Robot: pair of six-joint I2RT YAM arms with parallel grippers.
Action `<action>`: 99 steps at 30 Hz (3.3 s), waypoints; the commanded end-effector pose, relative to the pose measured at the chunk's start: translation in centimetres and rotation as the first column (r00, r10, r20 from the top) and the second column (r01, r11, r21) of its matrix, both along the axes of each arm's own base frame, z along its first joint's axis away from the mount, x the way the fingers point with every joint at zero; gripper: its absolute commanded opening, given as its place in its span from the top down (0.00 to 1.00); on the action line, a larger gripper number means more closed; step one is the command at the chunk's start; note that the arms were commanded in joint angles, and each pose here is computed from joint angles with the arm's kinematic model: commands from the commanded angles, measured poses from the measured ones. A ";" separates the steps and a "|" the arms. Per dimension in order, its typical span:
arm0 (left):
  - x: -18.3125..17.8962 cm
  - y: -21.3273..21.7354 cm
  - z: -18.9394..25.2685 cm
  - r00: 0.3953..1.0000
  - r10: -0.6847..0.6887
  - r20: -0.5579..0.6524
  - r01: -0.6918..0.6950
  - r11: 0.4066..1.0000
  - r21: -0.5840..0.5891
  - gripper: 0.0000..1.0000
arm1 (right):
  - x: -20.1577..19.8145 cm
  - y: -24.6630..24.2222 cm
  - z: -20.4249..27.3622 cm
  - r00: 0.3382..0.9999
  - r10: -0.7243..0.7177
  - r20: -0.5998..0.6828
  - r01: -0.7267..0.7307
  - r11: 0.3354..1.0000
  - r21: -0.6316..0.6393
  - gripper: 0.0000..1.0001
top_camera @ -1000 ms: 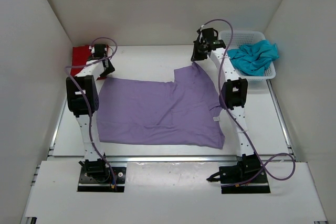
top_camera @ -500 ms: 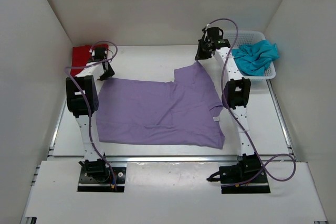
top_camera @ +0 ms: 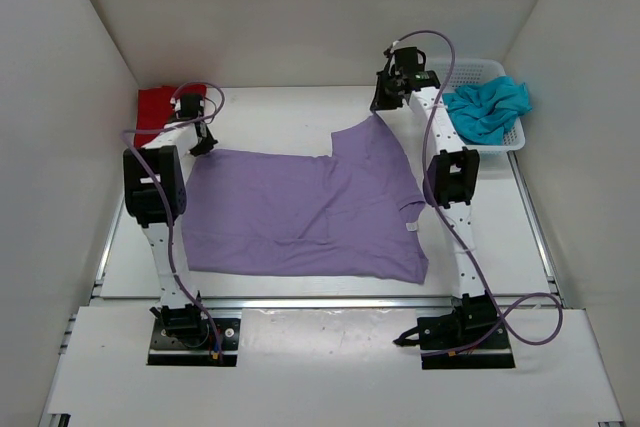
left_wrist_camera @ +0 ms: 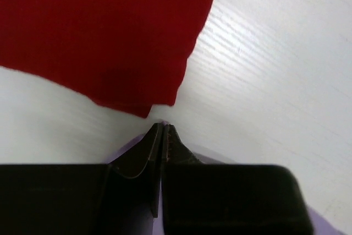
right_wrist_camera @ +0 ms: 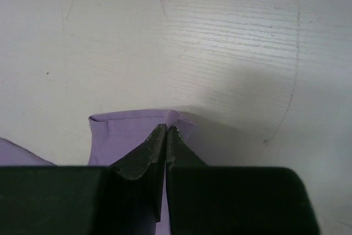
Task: Fold and stack the t-shirts
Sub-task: Grap the side of the flattened tshirt furthest away from the robot with both arms, then fold the other side of the tshirt into a rectangle
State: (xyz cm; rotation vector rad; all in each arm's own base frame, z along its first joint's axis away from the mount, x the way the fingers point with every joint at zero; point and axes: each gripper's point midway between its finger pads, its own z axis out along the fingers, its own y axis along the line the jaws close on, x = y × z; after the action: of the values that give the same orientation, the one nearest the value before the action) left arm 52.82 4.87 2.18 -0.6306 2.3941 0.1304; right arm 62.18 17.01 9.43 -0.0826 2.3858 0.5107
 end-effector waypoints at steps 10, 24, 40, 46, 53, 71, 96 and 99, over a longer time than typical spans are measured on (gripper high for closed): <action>-1.6 -3.3 8.4 0.979 -0.056 0.194 0.071 0.995 -0.070 1.00 | -6.4 1.7 9.9 0.995 0.101 0.014 -0.100 0.994 -0.039 1.00; -4.7 -3.1 9.0 0.969 -0.027 0.246 0.071 0.983 -0.171 1.00 | -18.1 -0.3 9.1 0.998 0.054 0.034 -0.051 0.995 -0.084 1.00; -10.5 0.2 9.9 0.971 0.045 0.236 -0.026 0.996 -0.083 1.00 | -29.4 -2.2 8.9 0.994 0.013 0.113 -0.019 0.998 0.054 1.00; -12.0 1.2 11.2 0.960 0.071 0.272 -0.055 0.996 -0.063 1.00 | -32.8 -2.2 9.9 0.989 0.026 0.147 -0.031 0.999 0.032 1.00; -14.1 3.2 6.5 0.983 0.119 0.140 -0.114 0.992 -0.045 1.00 | -37.7 -4.5 4.6 0.999 -0.008 0.046 0.006 0.999 0.034 1.00; -15.8 3.8 2.3 0.985 0.171 0.022 -0.167 0.977 -0.130 0.56 | -44.1 -5.3 -0.8 0.980 -0.069 -0.188 0.061 0.997 -0.050 0.98; -21.1 -20.9 8.5 0.851 -0.337 0.402 0.468 0.833 -0.294 0.62 | -39.9 9.5 2.4 0.934 0.351 0.072 -0.350 0.936 -0.028 0.72; -23.0 -21.0 7.0 0.853 -0.332 0.402 0.479 0.805 -0.351 0.62 | -38.8 10.3 1.4 0.925 0.374 0.058 -0.370 0.926 -0.069 0.71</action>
State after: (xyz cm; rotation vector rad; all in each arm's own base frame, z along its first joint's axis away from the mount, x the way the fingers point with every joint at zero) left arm 30.21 -15.82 8.27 -0.2421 2.2481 -0.5803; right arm 19.95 24.52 7.91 -0.5583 2.4944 0.5770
